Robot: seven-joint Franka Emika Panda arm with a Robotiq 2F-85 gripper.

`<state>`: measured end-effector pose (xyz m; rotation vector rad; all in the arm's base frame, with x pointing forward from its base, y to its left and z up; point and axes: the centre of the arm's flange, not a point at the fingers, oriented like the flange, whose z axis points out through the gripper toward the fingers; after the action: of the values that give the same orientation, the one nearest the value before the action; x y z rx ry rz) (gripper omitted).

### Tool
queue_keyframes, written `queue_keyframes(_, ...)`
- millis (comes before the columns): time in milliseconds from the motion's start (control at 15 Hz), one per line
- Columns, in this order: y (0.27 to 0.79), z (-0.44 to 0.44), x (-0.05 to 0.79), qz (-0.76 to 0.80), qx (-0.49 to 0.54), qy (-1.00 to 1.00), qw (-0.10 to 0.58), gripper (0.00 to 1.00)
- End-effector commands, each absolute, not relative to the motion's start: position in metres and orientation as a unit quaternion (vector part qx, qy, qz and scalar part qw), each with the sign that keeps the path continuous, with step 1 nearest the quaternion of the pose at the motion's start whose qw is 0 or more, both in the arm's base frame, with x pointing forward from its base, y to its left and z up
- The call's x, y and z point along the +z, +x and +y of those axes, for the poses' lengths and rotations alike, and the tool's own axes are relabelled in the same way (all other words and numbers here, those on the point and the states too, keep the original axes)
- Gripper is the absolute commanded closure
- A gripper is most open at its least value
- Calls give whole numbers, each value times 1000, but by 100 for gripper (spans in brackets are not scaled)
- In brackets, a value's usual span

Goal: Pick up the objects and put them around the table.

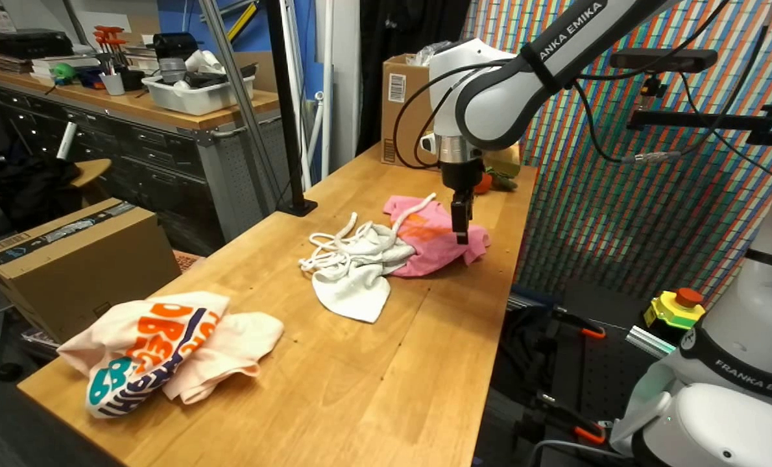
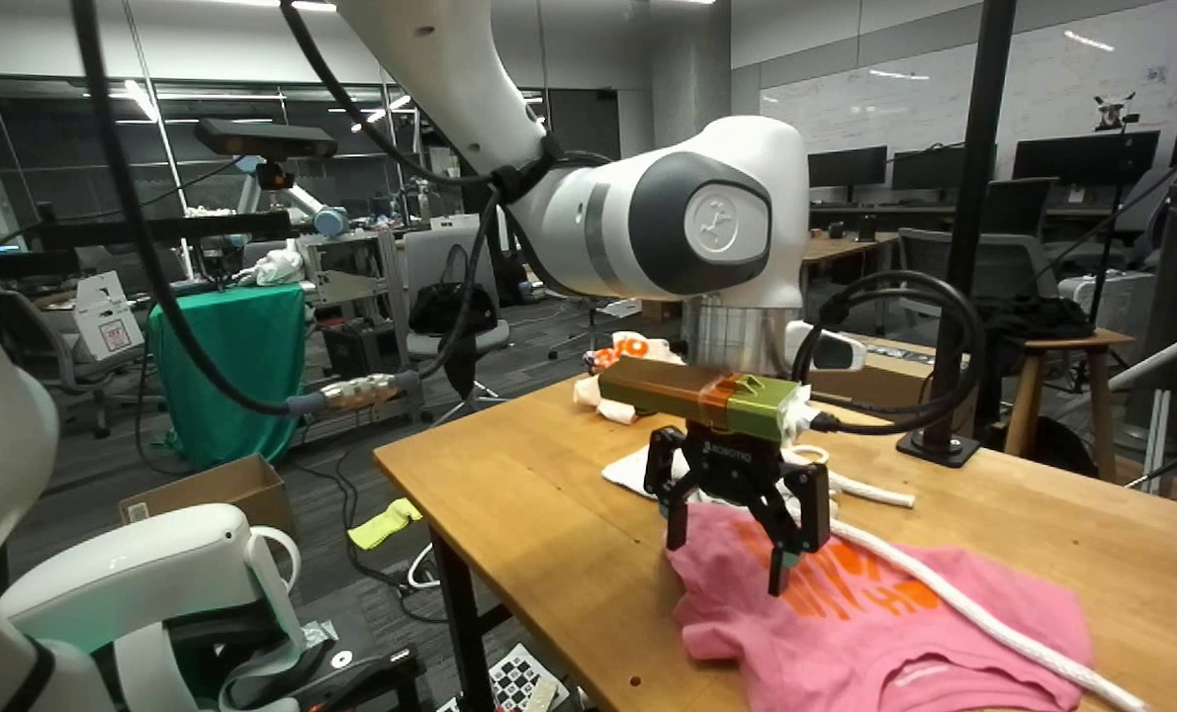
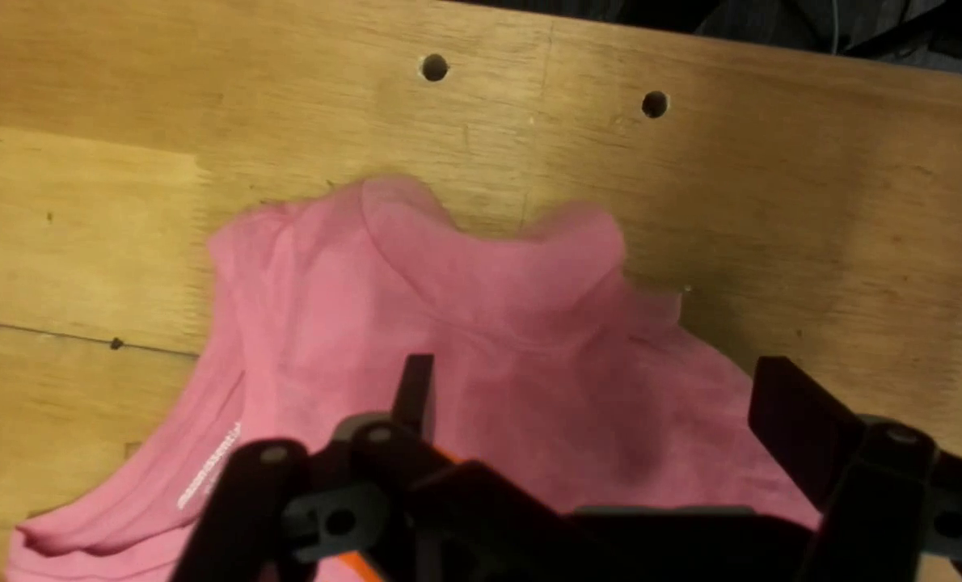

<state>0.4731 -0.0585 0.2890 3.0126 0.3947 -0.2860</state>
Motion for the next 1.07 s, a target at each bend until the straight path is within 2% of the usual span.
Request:
queue_keyframes(0,470,-59,273,147,-103,983,35,0)
queue_keyframes(467,462,-58,256,148,-98,983,41,0)
queue_keyframes(1000,471,-56,235,166,-5,980,105,0)
